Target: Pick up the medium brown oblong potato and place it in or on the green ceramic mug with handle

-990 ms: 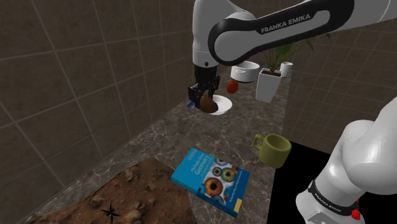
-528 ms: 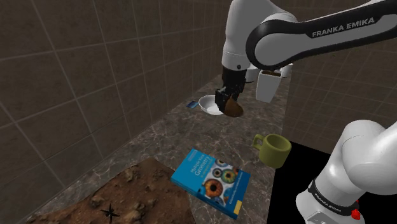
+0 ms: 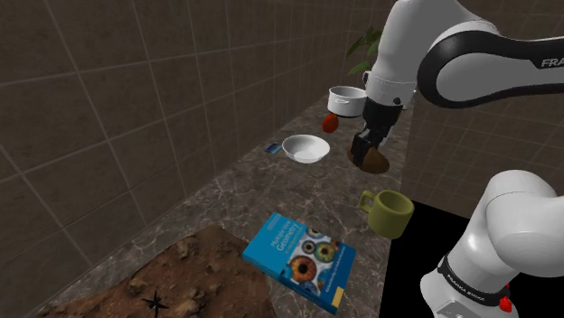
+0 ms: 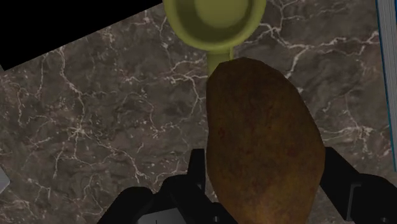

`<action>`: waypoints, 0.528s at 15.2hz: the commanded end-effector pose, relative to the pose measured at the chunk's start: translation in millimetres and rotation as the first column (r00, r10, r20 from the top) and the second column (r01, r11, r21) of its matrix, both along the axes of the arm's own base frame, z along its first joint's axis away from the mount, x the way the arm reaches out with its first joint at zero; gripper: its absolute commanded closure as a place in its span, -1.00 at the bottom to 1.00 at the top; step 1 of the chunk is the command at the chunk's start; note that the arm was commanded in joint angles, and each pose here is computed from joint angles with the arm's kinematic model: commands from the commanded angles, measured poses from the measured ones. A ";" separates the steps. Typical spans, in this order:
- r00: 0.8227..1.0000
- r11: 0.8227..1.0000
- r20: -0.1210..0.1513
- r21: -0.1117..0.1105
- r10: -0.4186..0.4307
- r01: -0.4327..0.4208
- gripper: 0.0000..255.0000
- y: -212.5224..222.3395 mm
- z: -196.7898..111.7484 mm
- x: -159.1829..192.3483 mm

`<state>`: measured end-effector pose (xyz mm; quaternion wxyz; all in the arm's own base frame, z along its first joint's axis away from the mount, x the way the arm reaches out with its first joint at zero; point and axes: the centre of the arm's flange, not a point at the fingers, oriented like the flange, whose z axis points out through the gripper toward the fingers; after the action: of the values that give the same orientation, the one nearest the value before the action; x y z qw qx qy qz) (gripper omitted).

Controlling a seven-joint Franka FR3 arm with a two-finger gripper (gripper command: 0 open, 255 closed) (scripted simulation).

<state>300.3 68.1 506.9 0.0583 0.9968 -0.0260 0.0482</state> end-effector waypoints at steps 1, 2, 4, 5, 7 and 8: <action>1.000 1.000 -0.001 0.000 0.000 0.000 1.00 -11.7 -0.4 -21.8; 1.000 1.000 -0.001 0.000 0.000 0.000 1.00 -17.8 -0.2 -33.6; 1.000 1.000 -0.001 0.000 0.000 0.000 1.00 -29.9 0.2 -57.0; 1.000 1.000 -0.001 0.000 0.000 0.000 1.00 -38.0 0.4 -72.8; 1.000 1.000 -0.001 0.000 0.000 0.000 1.00 -38.0 -10.1 -72.8; 1.000 1.000 -0.001 0.000 0.000 0.000 1.00 -38.0 -15.4 -72.7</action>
<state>228.6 30.8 496.9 0.0582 0.9968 -0.0260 0.0479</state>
